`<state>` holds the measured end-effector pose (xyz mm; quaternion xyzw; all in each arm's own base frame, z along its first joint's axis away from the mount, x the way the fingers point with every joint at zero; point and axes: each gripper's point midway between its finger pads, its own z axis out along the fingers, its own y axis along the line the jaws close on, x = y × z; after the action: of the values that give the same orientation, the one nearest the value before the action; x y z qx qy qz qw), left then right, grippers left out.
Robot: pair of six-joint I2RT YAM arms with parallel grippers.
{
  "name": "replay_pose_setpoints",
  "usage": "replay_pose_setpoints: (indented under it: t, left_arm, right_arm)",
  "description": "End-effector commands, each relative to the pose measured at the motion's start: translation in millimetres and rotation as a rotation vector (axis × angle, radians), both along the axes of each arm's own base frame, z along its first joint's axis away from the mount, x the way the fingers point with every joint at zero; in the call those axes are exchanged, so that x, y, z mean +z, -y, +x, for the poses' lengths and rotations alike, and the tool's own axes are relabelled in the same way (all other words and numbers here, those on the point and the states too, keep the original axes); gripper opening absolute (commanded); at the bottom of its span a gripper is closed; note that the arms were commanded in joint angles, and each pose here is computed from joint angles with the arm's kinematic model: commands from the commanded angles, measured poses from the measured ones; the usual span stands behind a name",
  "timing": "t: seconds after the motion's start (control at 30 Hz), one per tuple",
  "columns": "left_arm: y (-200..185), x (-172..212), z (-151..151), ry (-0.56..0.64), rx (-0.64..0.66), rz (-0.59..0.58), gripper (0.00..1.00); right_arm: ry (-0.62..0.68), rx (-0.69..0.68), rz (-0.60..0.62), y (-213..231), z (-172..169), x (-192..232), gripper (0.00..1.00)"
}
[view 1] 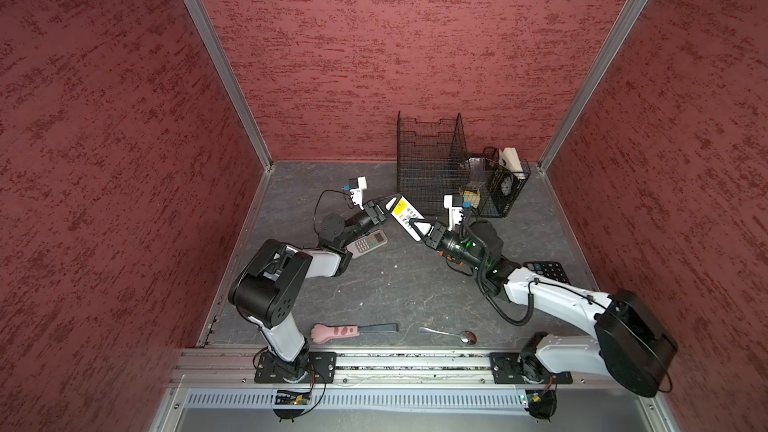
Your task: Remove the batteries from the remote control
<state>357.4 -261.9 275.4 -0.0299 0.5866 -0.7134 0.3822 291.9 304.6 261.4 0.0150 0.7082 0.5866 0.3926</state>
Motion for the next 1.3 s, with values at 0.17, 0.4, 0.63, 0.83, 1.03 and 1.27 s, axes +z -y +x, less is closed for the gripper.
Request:
replay_pose_setpoints:
  t: [0.17,0.4,0.63,0.83,1.03,1.27]
  left_arm:
    - [-5,4,4,-0.002,-0.008,-0.001,0.31]
    - [-22,8,4,-0.055,-0.003,0.075,0.43]
    - [-36,-25,-2,-0.364,-0.008,0.331,0.51]
    - [-59,-38,-20,-0.681,-0.040,0.475,0.55]
    - [-58,-33,-36,-0.861,-0.143,0.462,0.56]
    - [-48,-39,-59,-0.996,-0.213,0.483,0.56]
  right_arm:
    - [0.053,0.012,-0.082,-2,0,-2,0.09]
    - [0.104,-0.001,-0.273,5,4,-11,0.08]
    - [0.319,-0.027,-0.588,21,9,-4,0.06]
    - [0.560,-0.046,-0.851,28,8,-5,0.05]
    - [0.724,-0.031,-1.064,8,1,-10,0.06]
    - [0.845,0.003,-1.256,-24,-12,-24,0.06]
